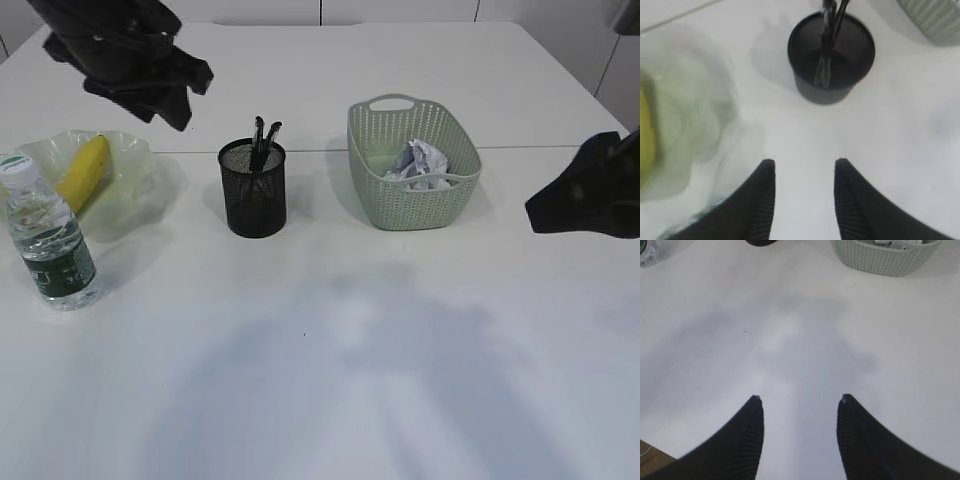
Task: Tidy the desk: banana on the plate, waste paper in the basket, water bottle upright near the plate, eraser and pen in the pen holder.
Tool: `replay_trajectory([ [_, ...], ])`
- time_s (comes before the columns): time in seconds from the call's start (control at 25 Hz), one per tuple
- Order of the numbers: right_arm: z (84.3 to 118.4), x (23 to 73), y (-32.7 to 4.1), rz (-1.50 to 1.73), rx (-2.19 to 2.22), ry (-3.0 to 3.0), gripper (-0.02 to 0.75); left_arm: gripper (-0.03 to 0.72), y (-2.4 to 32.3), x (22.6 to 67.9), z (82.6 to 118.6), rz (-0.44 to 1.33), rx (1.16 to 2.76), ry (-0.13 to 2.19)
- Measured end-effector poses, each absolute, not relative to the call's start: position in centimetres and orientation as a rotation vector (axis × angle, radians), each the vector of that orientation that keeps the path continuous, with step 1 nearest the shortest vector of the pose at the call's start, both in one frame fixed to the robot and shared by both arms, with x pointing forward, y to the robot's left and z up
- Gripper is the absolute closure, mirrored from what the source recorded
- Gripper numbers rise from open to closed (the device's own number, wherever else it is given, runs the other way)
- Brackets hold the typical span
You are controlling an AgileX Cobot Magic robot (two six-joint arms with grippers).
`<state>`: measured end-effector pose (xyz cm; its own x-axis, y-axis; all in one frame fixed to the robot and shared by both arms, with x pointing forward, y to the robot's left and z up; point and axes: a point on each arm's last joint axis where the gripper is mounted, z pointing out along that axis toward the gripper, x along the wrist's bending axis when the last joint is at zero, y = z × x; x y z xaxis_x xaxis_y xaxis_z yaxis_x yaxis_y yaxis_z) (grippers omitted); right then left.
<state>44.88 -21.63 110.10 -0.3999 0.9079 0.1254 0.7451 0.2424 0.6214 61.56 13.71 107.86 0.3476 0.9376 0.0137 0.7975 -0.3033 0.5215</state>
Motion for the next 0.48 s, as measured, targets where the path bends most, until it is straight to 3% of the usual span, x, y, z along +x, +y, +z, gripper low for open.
replay_trajectory([
  [0.12,109.9,44.8,-22.0,0.836,1.560,2.261,0.381,0.418,14.6,60.0,109.3,0.428,2.247,1.559],
  [0.48,110.1,43.8,-23.0,0.644,1.657,2.268,0.381,0.421,16.4,55.8,112.8,0.410,2.158,1.600],
])
